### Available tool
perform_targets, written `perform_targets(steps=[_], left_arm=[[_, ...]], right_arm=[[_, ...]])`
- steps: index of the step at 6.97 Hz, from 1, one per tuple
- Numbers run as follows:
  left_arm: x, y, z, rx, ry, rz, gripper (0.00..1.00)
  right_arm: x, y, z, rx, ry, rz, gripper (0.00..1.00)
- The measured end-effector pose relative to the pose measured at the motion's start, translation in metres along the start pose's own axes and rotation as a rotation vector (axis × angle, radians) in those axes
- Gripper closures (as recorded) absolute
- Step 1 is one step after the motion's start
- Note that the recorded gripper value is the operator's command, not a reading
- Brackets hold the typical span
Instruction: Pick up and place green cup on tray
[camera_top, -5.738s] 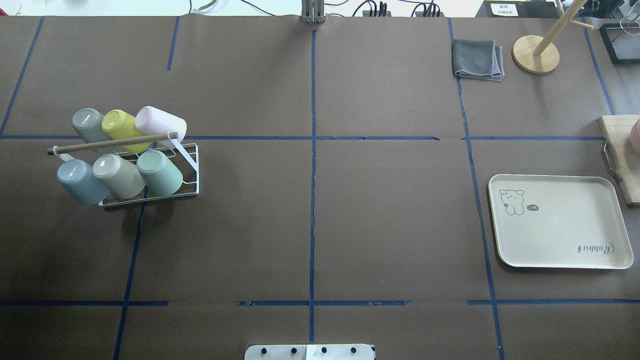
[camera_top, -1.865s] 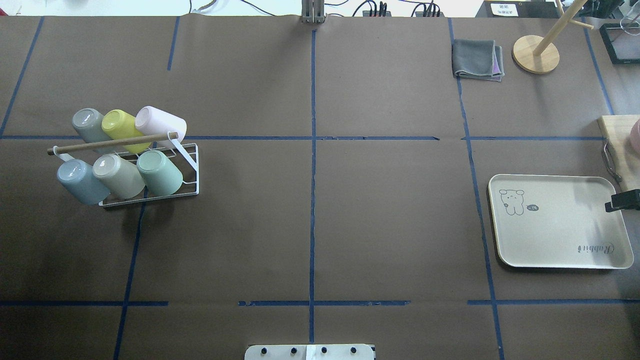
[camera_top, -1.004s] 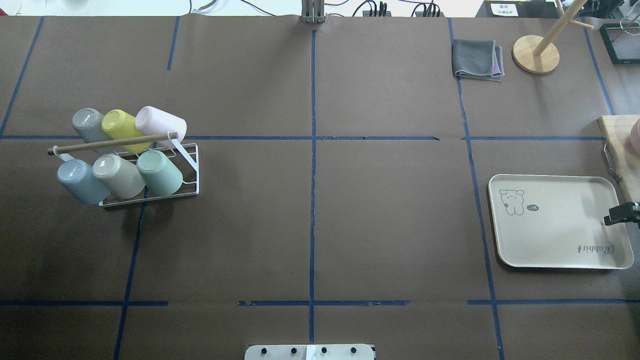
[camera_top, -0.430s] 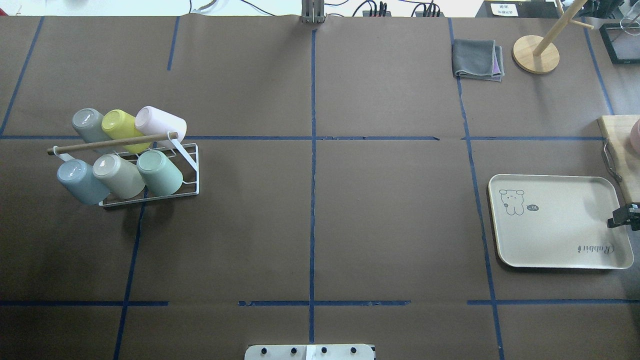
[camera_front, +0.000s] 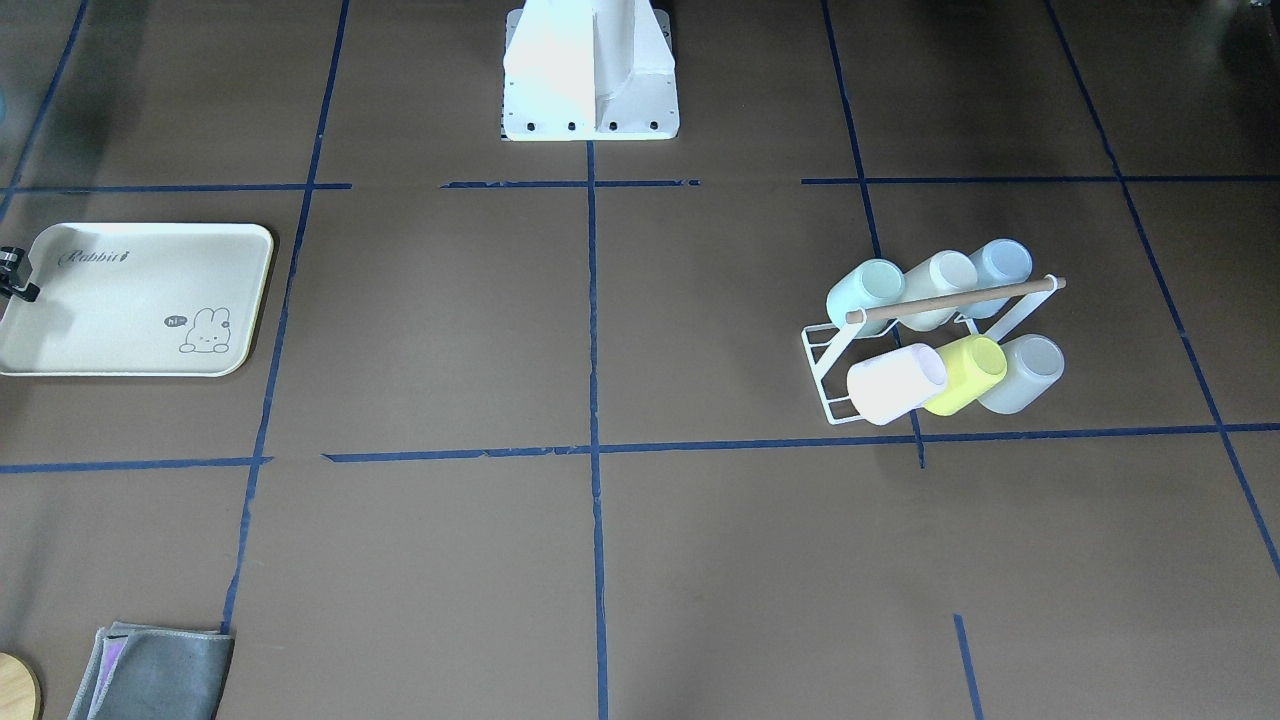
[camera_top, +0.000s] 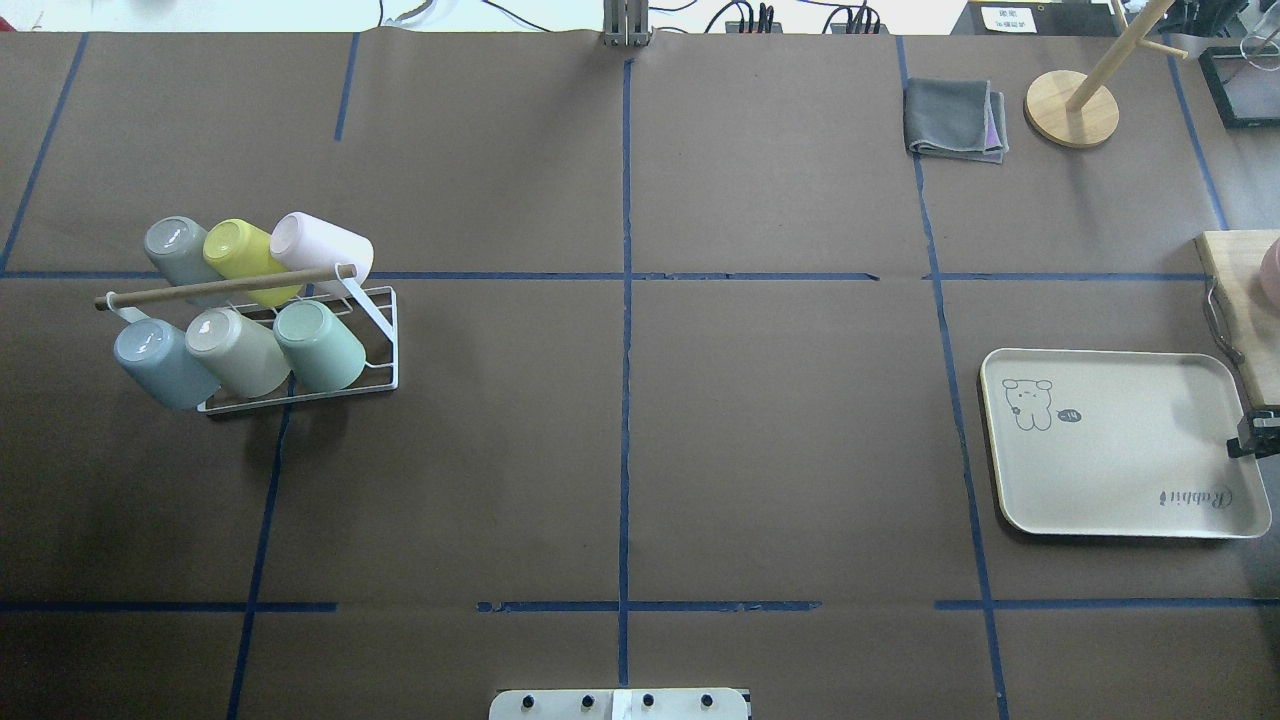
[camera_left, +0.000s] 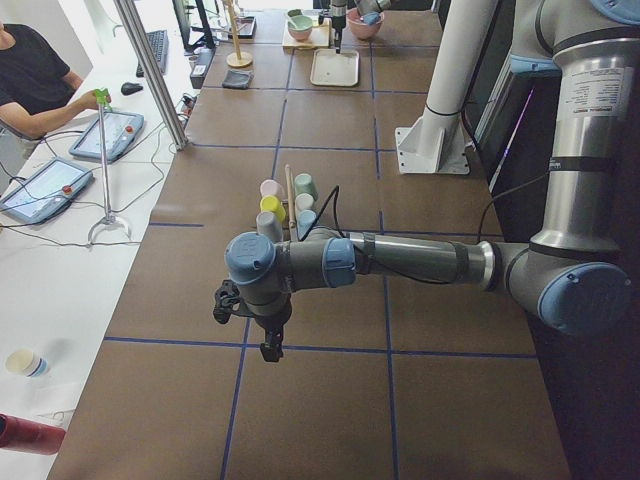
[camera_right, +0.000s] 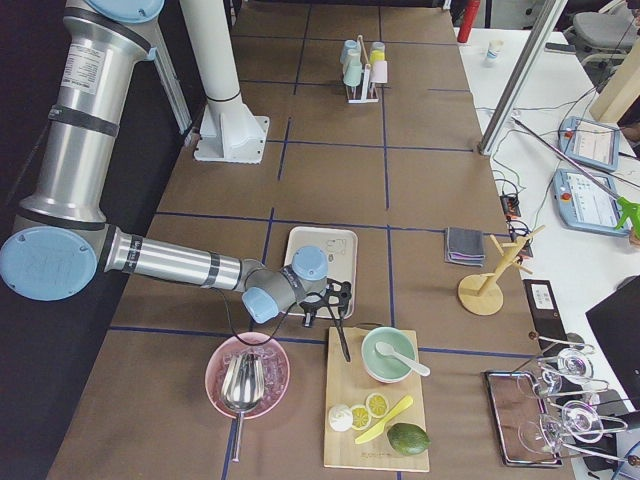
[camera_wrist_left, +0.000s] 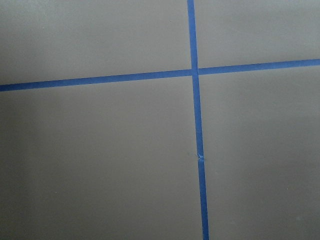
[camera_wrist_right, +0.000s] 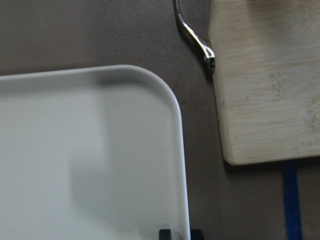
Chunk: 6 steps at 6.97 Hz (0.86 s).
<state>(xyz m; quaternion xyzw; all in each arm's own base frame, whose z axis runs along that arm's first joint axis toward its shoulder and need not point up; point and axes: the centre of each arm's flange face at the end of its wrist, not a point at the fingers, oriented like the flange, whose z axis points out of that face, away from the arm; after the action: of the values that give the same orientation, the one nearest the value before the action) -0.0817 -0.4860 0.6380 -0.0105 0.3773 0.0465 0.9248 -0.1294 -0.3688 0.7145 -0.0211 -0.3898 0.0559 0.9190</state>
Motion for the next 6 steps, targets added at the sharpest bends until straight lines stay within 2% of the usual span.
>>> perform_targets(steps=[4,6], left_arm=[[0.0004,-0.0008,-0.0006,0.001,0.000,0.001,0.00],[0.0008,-0.0014,-0.0010,0.002,0.000,0.001,0.00]], right_arm=[[-0.0036,-0.0007,-0.0034,0.014,-0.013,-0.020,1.00],[-0.0082,0.0012,-0.0102,0.052,-0.053,-0.055,1.00]])
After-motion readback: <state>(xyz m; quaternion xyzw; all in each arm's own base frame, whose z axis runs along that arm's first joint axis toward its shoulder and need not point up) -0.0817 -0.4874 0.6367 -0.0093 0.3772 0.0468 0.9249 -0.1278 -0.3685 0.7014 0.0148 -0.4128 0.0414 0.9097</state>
